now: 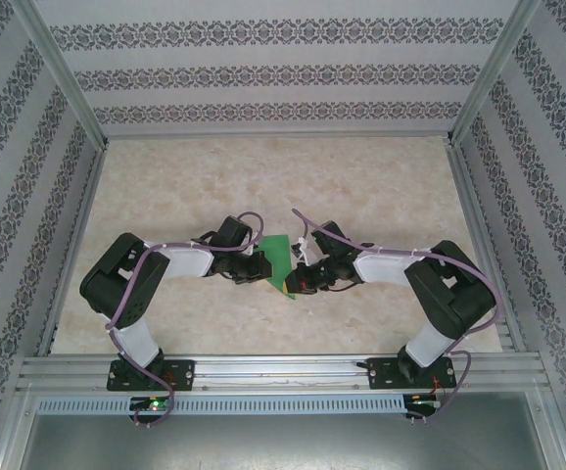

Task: Fold a paper plane with a square sheet of paper (fold left side to right side)
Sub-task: Third fold the triangle at the center of the table.

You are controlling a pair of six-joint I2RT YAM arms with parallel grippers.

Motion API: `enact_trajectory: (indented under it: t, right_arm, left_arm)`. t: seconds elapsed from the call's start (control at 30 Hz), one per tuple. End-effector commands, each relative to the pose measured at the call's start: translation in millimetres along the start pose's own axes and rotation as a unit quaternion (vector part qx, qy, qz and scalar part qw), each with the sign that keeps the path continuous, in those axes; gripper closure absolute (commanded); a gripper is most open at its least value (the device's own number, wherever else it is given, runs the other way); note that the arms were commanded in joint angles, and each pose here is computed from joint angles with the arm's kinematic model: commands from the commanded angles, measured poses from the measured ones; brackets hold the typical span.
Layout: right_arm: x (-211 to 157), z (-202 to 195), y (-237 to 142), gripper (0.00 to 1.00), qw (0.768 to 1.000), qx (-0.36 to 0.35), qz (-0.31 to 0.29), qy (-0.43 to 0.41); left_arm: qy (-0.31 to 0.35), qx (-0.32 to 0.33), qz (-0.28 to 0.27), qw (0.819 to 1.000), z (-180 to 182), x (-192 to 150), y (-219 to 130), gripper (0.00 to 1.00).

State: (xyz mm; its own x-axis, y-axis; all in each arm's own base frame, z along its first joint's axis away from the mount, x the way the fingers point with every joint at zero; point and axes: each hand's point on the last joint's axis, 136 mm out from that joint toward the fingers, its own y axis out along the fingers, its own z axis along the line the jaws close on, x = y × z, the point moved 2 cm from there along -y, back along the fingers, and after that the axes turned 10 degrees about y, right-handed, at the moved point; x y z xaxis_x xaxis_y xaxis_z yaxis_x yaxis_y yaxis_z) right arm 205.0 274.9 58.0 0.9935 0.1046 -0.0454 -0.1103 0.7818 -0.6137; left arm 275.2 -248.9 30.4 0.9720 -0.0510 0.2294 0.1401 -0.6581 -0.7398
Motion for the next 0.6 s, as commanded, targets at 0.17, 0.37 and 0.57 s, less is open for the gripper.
enact_trajectory:
  t: [0.17,0.37,0.57]
  right_arm:
    - [-1.8,-7.1,9.9,0.95,1.000,-0.011,0.012,0.015]
    - [-3.0,-13.6,13.5,0.95,0.999,-0.020,0.018,0.026]
    - [-4.8,-19.4,15.2,0.95,0.999,-0.029,0.020,0.035]
  left_arm:
    - [-0.033,0.075,0.037,0.996,34.9,-24.4,10.7,0.90]
    - [-0.034,0.075,0.038,0.996,35.2,-23.8,11.5,0.90]
    - [-0.033,0.077,0.040,0.996,35.6,-24.7,11.6,0.90]
